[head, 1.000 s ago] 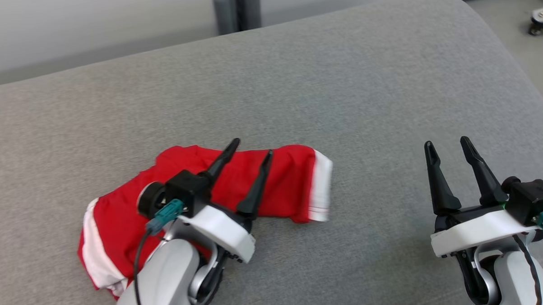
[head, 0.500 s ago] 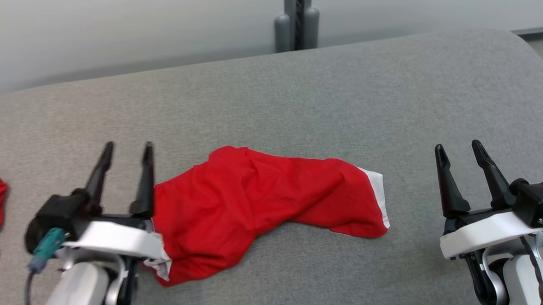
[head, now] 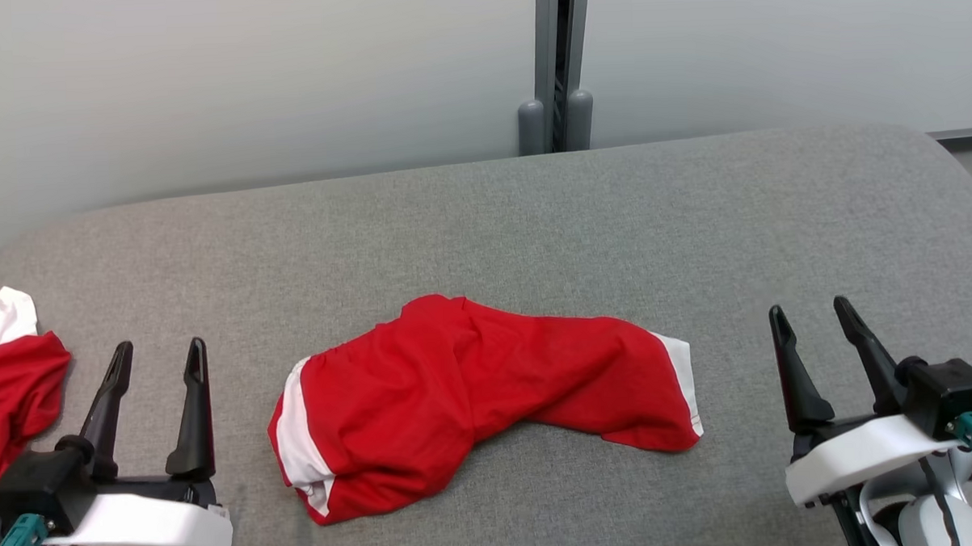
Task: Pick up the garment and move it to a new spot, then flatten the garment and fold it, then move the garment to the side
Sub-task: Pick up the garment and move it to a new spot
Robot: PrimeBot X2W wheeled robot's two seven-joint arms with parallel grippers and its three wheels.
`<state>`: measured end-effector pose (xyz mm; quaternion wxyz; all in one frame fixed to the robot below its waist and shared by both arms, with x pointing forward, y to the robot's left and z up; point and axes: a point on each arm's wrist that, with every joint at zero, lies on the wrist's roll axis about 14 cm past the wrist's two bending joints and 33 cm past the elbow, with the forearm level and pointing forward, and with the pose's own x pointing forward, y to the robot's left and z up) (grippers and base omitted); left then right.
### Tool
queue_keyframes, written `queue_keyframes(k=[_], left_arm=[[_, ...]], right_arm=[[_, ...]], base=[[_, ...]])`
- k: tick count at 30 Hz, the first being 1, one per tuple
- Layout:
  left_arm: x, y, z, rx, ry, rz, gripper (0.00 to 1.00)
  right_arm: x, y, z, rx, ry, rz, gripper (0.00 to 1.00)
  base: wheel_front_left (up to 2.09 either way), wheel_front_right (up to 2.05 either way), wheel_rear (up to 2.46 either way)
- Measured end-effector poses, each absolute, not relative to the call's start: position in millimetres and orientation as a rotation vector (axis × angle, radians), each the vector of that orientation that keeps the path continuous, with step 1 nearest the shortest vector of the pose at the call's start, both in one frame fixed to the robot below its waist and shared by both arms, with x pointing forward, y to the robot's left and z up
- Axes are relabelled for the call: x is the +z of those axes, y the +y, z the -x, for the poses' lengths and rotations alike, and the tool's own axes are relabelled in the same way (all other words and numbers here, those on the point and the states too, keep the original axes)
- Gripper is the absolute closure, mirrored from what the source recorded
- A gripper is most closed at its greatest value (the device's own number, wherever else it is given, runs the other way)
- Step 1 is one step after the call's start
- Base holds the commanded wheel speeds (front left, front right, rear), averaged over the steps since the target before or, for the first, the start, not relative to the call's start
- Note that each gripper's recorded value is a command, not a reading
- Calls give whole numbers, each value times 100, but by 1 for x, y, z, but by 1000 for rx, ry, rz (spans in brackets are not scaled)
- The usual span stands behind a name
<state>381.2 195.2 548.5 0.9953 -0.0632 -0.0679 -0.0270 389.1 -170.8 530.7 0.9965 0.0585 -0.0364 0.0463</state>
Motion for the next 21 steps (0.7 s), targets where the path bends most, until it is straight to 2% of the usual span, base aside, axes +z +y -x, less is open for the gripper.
queue_keyframes(k=[12,21], left_arm=[[540,189,-361,-75,-77,123,0],[537,189,-357,-66,-56,126,0]], right_arm=[[524,-179,-365,65,-48,-120,0],[524,-185,-360,47,-41,-127,0]], base=[[0,0,0],[0,0,0]])
